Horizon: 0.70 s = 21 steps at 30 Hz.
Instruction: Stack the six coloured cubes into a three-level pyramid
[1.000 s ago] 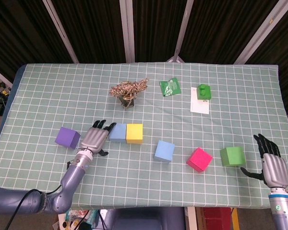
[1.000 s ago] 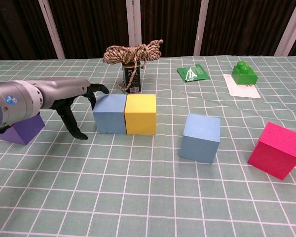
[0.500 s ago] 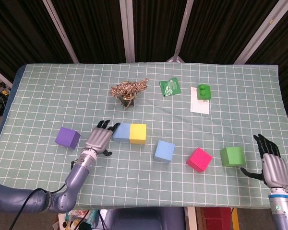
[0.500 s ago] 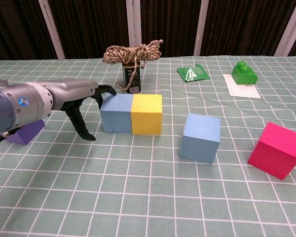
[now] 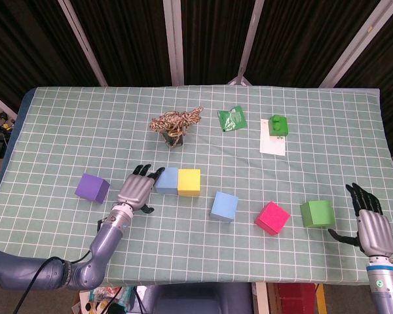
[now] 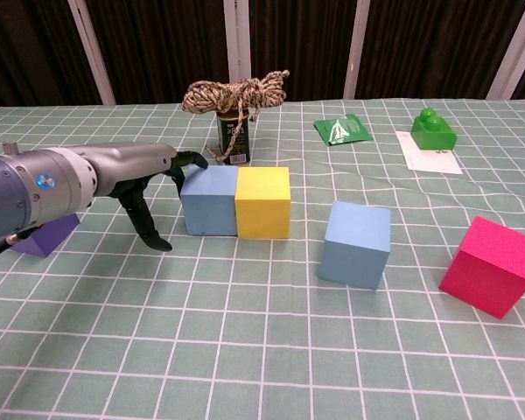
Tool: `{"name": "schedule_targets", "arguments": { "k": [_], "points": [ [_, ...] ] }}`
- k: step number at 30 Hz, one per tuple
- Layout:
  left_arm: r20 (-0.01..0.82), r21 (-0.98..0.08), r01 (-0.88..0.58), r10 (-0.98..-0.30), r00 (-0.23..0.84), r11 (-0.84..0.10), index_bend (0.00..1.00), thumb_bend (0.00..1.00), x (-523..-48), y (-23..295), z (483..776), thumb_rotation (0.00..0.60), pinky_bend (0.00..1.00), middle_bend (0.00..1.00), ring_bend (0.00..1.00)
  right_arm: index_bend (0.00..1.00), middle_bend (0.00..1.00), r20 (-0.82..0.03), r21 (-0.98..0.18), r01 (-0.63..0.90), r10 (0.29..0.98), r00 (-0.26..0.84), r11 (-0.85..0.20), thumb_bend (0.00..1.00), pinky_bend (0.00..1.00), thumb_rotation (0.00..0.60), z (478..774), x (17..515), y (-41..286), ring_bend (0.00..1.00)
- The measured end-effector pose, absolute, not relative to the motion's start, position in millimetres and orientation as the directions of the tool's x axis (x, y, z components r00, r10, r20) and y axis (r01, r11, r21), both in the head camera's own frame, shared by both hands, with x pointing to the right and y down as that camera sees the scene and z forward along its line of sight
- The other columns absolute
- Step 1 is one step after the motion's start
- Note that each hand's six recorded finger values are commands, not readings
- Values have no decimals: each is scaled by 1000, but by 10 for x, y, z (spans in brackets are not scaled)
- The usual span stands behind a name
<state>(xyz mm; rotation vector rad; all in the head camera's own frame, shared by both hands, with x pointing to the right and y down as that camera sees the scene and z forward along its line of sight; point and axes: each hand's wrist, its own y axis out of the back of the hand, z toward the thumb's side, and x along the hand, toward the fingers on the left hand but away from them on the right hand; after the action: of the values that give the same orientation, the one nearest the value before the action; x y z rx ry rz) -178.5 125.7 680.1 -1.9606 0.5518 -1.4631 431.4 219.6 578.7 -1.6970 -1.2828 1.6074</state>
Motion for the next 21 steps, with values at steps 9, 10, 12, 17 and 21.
{"name": "schedule_targets", "arguments": {
  "k": [9,10,12,17,21],
  "points": [
    [692,-696,38,-656,302,-717,32,210,-1786,1261,6779,600,12,265,0,0,0,-505,-839,304,854,-124,-451,160,0,600,5786,4313,2197,0],
    [692,-696,38,-656,302,-717,31,210,-1789,1261,6775,600,12,271,0,0,0,-504,-839,304,854,-125,-451,160,0,600,5785,4314,2196,0],
    [691,-697,36,-657,303,-716,32,210,-1795,1260,6762,600,12,284,0,0,0,-504,-839,304,855,-125,-451,159,0,600,5785,4315,2196,0],
    [681,-704,31,-662,313,-709,32,209,-1817,1252,6678,600,12,333,0,0,0,-504,-839,304,855,-123,-451,160,0,600,5783,4311,2197,0],
    [671,-713,25,-671,314,-701,31,209,-1860,1220,6601,600,12,355,0,0,0,-504,-839,304,855,-121,-452,159,0,600,5783,4306,2199,0]
  ]
}}
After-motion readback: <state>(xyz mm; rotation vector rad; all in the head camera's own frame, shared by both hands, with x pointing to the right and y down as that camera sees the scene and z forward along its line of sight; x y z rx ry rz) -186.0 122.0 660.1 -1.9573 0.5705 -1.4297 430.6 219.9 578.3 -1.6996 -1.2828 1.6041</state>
